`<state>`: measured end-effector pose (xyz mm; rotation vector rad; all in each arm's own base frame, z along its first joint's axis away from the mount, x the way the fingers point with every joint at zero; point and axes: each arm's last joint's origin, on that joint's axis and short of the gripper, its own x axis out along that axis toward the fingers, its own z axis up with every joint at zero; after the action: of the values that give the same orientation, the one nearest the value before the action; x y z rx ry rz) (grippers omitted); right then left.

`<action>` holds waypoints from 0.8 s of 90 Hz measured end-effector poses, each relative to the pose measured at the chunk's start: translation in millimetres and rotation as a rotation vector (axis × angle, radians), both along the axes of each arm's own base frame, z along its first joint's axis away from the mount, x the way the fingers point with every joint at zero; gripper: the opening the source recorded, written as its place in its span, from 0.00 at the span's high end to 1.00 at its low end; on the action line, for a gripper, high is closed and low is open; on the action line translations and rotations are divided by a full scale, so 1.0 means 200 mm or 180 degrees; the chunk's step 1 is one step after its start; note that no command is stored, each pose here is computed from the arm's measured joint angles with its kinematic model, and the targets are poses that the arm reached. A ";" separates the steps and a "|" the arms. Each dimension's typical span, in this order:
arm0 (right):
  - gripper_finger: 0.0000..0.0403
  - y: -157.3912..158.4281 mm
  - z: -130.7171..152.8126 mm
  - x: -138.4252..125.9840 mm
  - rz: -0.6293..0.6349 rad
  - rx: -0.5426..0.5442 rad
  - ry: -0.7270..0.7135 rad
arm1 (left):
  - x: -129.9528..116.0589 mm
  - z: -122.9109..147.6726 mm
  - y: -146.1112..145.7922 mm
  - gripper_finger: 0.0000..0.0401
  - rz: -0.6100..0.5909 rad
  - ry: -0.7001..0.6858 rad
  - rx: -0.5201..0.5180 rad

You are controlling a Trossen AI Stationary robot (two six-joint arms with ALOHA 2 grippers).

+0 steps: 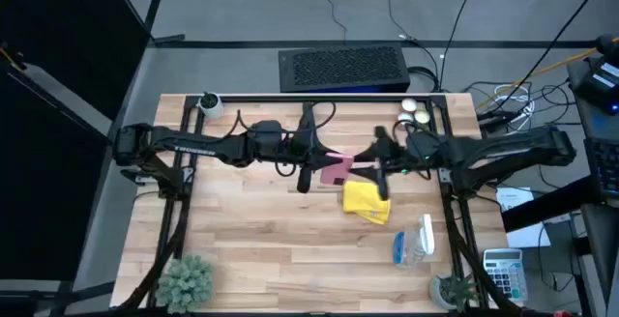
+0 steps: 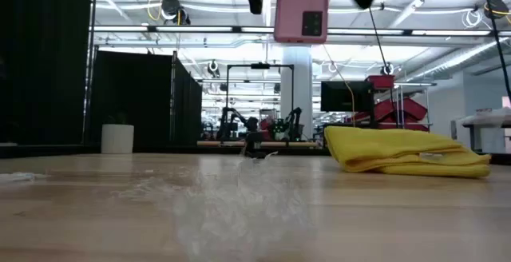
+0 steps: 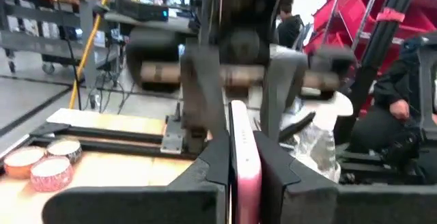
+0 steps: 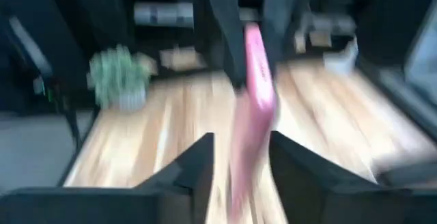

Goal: Apply microfiber cloth
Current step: Spray the cellphone using a spray bottle

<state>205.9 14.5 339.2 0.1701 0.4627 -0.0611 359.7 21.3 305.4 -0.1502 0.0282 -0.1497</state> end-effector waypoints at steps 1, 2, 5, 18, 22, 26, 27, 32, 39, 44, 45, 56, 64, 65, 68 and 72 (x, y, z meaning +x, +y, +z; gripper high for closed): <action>0.62 0.00 0.01 -0.02 -0.0012 0.0021 0.0102 | 0.00 0.00 0.00 0.97 -0.0007 0.0008 0.0000; 0.61 0.00 0.02 -0.03 -0.0021 0.0039 0.0196 | 0.00 0.00 0.00 0.97 -0.0013 0.0018 0.0000; 0.58 0.00 0.05 -0.09 -0.0050 0.0094 0.0465 | 0.00 -0.01 0.00 0.97 -0.0024 0.0050 0.0007; 0.50 0.03 0.13 -0.26 -0.0220 0.0380 0.1337 | 0.00 -0.02 0.00 0.97 -0.0044 0.0132 0.0063; 0.49 0.05 0.12 -0.30 -0.0291 0.0475 0.1544 | 0.00 -0.02 -0.01 0.97 -0.0050 0.0127 0.0090; 0.49 0.06 0.10 -0.33 -0.0331 0.0540 0.1768 | 0.00 -0.02 -0.01 0.97 -0.0060 0.0122 0.0120; 0.49 0.07 0.10 -0.33 -0.0334 0.0556 0.1826 | 0.00 -0.02 -0.01 0.97 -0.0063 0.0121 0.0134; 0.50 0.10 0.05 -0.37 -0.0350 0.0618 0.2141 | 0.00 -0.02 -0.03 0.97 -0.0088 0.0131 0.0173; 0.51 0.14 -0.01 -0.41 -0.0427 0.0686 0.2444 | 0.00 -0.03 -0.05 0.97 -0.0133 0.0127 0.0223; 0.52 0.17 -0.05 -0.43 -0.0468 0.0775 0.2567 | 0.00 -0.03 -0.06 0.97 -0.0165 0.0129 0.0253; 0.53 0.18 -0.05 -0.43 -0.0489 0.0794 0.2587 | 0.00 -0.03 -0.07 0.97 -0.0172 0.0132 0.0253; 0.56 0.25 -0.13 -0.48 -0.0573 0.0986 0.2684 | 0.03 -0.08 -0.10 0.97 -0.0251 0.0234 0.0270; 0.58 0.33 -0.19 -0.51 -0.0535 0.1047 0.2761 | 0.06 -0.14 -0.13 0.97 -0.0359 0.0333 0.0293; 0.59 0.34 -0.20 -0.51 -0.0527 0.1059 0.2766 | 0.07 -0.15 -0.13 0.97 -0.0367 0.0341 0.0291; 0.59 0.37 -0.22 -0.52 -0.0500 0.1115 0.2762 | 0.08 -0.17 -0.14 0.97 -0.0390 0.0374 0.0287; 0.60 0.41 -0.25 -0.54 -0.0475 0.1170 0.2776 | 0.10 -0.21 -0.16 0.97 -0.0421 0.0421 0.0285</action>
<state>98.6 95.9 289.0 0.5468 1.3327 -0.1997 378.8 -10.0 263.5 -0.0684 0.1767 -0.2699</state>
